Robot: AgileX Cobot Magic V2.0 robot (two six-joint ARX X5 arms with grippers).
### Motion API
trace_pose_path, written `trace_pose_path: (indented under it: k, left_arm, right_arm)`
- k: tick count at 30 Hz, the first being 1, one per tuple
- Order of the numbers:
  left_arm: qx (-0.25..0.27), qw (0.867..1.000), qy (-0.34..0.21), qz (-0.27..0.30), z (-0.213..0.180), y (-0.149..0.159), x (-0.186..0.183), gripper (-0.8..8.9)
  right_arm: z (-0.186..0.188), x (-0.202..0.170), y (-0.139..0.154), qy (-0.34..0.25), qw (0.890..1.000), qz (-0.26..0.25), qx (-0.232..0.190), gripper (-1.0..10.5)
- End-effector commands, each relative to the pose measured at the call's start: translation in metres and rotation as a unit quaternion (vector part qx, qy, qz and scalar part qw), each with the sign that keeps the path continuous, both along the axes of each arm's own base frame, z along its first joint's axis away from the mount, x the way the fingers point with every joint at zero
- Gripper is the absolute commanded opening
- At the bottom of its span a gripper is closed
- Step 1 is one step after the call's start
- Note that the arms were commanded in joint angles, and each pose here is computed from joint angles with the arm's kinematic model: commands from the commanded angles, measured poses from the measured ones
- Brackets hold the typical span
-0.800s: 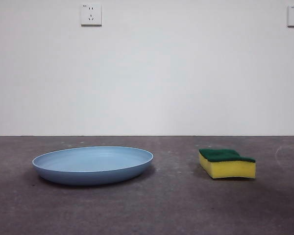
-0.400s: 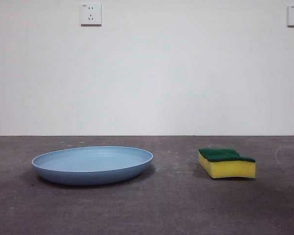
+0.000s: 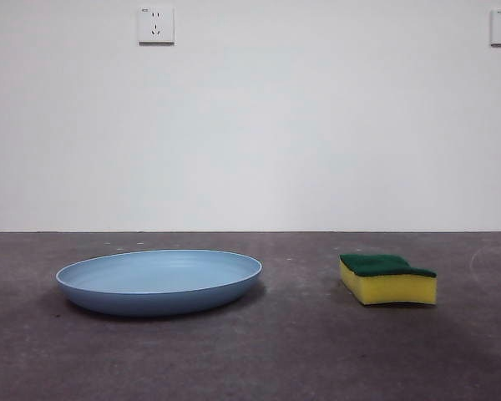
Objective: Pick up the plate,pick up the cloth,clean the plate with the cloth
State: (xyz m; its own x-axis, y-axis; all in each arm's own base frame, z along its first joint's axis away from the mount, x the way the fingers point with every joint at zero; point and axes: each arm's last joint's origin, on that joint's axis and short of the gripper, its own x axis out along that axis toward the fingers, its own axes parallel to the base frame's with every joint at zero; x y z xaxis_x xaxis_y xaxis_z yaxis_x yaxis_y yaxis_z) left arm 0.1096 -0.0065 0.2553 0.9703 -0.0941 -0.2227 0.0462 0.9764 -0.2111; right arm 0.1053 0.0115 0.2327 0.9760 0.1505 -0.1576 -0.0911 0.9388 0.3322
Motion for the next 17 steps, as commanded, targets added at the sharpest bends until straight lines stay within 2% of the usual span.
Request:
trace_pose_path:
  k: [1, 6, 9, 10, 12, 14, 15, 17]
  left_arm:
    - [0.005, 0.999, 0.024, -0.025, 0.030, -0.002, 0.014, -0.05]
    - [0.028, 0.994, 0.071, -0.079, 0.071, -0.006, 0.042, 0.00]
    - [0.031, 0.992, 0.091, -0.084, 0.089, -0.007, 0.059, 0.09]
    - [0.031, 0.991, 0.094, -0.085, 0.094, -0.007, 0.064, 0.44]
    - [0.031, 0.991, 0.098, -0.085, 0.102, -0.007, 0.072, 1.96]
    - [0.030, 0.991, 0.103, -0.084, 0.105, -0.008, 0.081, 3.82]
    - [0.029, 0.990, 0.107, -0.084, 0.105, -0.008, 0.084, 4.21]
    - [0.026, 0.988, 0.124, -0.090, 0.100, -0.008, 0.089, 4.21]
  right_arm:
    - [0.032, 0.008, 0.002, 0.005, 1.000, 0.020, 0.005, -0.1]
    - [0.081, 0.027, 0.007, 0.036, 0.995, 0.085, -0.021, 0.0]
    - [0.105, 0.042, 0.011, 0.065, 0.989, 0.130, -0.032, 0.0]
    - [0.112, 0.047, 0.012, 0.077, 0.986, 0.145, -0.037, 0.2]
    - [0.122, 0.058, 0.014, 0.095, 0.980, 0.169, -0.045, 1.5]
    - [0.127, 0.069, 0.015, 0.118, 0.977, 0.171, -0.045, 3.6]
    - [0.128, 0.073, 0.015, 0.127, 0.976, 0.171, -0.044, 4.4]
    - [0.127, 0.081, 0.016, 0.143, 0.974, 0.171, -0.041, 5.5]
